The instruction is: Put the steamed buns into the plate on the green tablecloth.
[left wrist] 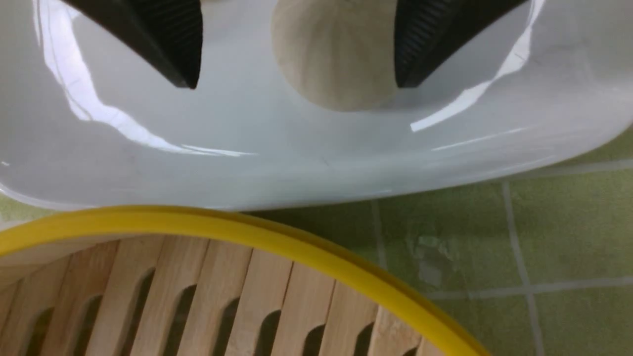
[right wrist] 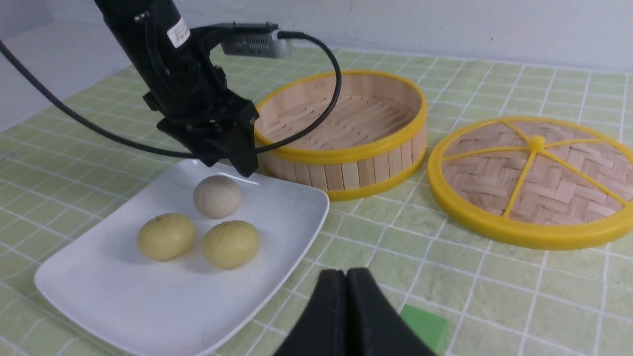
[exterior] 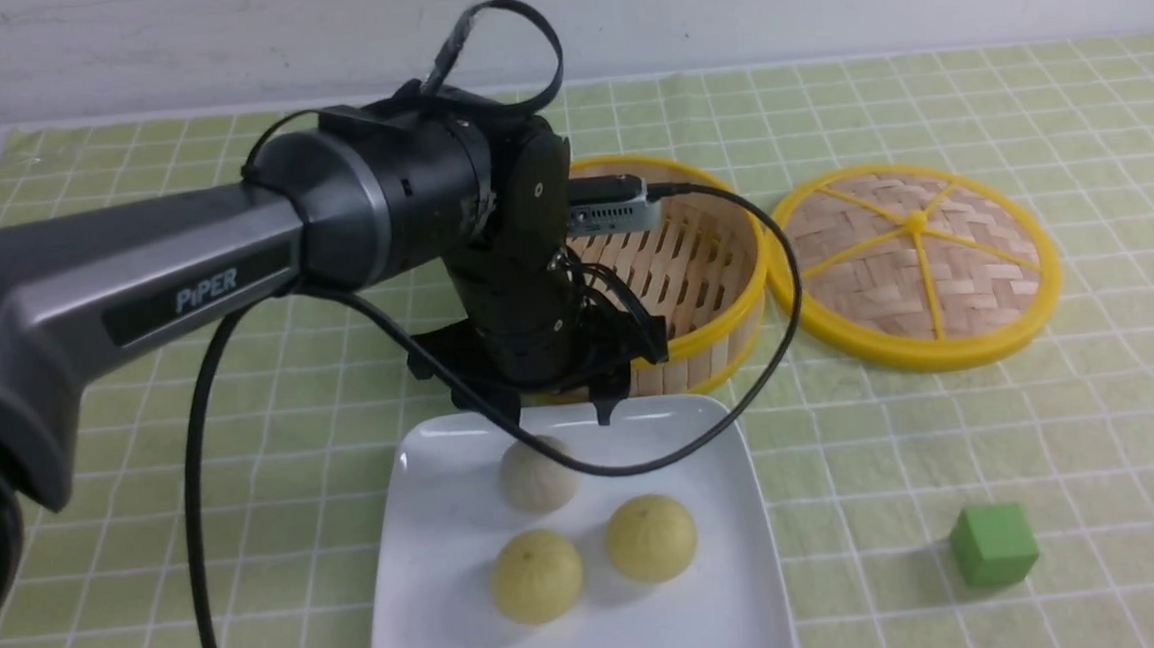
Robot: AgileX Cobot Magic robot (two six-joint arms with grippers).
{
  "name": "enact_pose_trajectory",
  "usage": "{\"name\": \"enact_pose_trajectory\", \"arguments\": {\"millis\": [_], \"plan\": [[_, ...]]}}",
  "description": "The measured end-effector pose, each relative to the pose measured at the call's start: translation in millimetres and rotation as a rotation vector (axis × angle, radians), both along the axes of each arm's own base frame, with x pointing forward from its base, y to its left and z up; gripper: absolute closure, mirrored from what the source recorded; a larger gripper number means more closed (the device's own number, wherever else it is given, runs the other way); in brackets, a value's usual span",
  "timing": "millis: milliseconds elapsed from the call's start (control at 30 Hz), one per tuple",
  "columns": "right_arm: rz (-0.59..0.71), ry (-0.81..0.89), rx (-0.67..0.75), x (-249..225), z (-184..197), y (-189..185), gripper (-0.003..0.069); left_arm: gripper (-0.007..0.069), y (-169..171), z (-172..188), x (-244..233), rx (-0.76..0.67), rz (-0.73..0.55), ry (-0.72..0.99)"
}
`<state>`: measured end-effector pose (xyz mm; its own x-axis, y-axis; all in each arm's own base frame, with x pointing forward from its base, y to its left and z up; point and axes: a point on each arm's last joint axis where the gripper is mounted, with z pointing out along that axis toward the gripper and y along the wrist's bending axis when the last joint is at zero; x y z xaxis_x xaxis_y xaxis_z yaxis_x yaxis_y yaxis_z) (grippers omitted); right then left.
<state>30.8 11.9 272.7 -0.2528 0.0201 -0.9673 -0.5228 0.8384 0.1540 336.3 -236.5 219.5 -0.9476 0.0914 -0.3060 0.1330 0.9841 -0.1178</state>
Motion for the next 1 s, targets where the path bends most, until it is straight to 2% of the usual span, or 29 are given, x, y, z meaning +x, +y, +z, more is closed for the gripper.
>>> {"name": "enact_pose_trajectory", "arguments": {"millis": [233,333,433,600,667,867,1000], "plan": [[0.0,0.012,-0.011,1.1,-5.0,1.0,0.0669,0.0109,-0.6,1.3,1.8,-0.004,-0.004,-0.02],[0.0,0.013,-0.012,1.2,-5.3,1.0,0.0667,0.0148,-1.2,1.8,3.0,-0.011,-0.006,-0.034],[0.0,0.013,-0.012,1.2,-5.3,1.0,0.0665,0.0265,-1.4,3.0,3.3,-0.011,-0.006,-0.034],[0.0,0.013,-0.013,1.2,-5.4,1.0,0.0662,0.0567,5.9,29.8,1.7,0.034,-0.007,-0.073],[0.006,0.023,-0.003,0.8,-5.8,1.7,0.0659,0.061,12.3,55.3,-1.7,0.043,0.002,-0.123],[0.031,0.079,0.09,0.9,-15.7,9.2,0.0657,0.0623,33.6,110.4,-18.9,0.07,0.023,-0.219],[-0.082,0.052,0.126,7.0,-27.5,8.8,0.0657,0.0623,47.5,131.5,-30.0,0.106,0.049,-0.261]]}}
